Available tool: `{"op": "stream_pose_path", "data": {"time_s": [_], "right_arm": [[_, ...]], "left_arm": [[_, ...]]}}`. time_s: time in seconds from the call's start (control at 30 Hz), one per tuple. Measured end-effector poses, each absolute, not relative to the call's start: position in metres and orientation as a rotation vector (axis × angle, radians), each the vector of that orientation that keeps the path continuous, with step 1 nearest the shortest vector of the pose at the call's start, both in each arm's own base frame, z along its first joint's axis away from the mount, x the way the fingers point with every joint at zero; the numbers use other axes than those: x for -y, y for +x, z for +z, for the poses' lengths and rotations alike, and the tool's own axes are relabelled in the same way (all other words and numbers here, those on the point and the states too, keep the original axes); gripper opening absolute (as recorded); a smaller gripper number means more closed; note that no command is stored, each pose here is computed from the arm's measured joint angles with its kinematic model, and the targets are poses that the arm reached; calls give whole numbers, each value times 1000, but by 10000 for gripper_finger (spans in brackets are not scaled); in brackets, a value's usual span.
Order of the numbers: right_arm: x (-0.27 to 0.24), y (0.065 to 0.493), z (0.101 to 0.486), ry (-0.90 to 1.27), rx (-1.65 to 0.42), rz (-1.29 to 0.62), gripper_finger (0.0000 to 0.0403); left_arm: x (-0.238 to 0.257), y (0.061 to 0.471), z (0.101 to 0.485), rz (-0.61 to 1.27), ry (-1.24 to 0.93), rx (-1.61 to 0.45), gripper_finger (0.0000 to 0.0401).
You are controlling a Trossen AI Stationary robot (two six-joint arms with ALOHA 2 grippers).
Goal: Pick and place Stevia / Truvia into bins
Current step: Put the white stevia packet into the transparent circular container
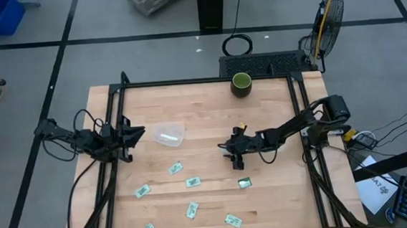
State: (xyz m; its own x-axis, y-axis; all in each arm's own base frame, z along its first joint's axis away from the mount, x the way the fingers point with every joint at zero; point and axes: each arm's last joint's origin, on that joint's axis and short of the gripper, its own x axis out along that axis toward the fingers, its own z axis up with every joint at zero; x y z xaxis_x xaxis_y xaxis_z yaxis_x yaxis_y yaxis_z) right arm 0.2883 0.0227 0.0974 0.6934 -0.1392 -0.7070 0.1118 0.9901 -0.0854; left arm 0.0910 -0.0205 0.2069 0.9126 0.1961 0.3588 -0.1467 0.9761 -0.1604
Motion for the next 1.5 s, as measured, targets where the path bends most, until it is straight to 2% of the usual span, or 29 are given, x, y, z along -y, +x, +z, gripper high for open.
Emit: {"op": "stream_pose_path", "data": {"time_s": [0.47,0.9,1.07,1.3,1.5], "right_arm": [[-22,277,104,3,-879,-172,186],[-22,277,104,-19,-873,-161,61],[-22,278,110,-65,-835,-141,27],[-22,273,149,-49,-703,-129,4],[-27,248,180,-32,-708,-160,8]], "left_arm": [[21,91,207,177,-128,380,63],[21,91,207,179,-122,379,63],[21,91,207,179,-121,379,63],[21,91,207,179,-116,377,63],[21,91,206,182,-116,374,63]]}}
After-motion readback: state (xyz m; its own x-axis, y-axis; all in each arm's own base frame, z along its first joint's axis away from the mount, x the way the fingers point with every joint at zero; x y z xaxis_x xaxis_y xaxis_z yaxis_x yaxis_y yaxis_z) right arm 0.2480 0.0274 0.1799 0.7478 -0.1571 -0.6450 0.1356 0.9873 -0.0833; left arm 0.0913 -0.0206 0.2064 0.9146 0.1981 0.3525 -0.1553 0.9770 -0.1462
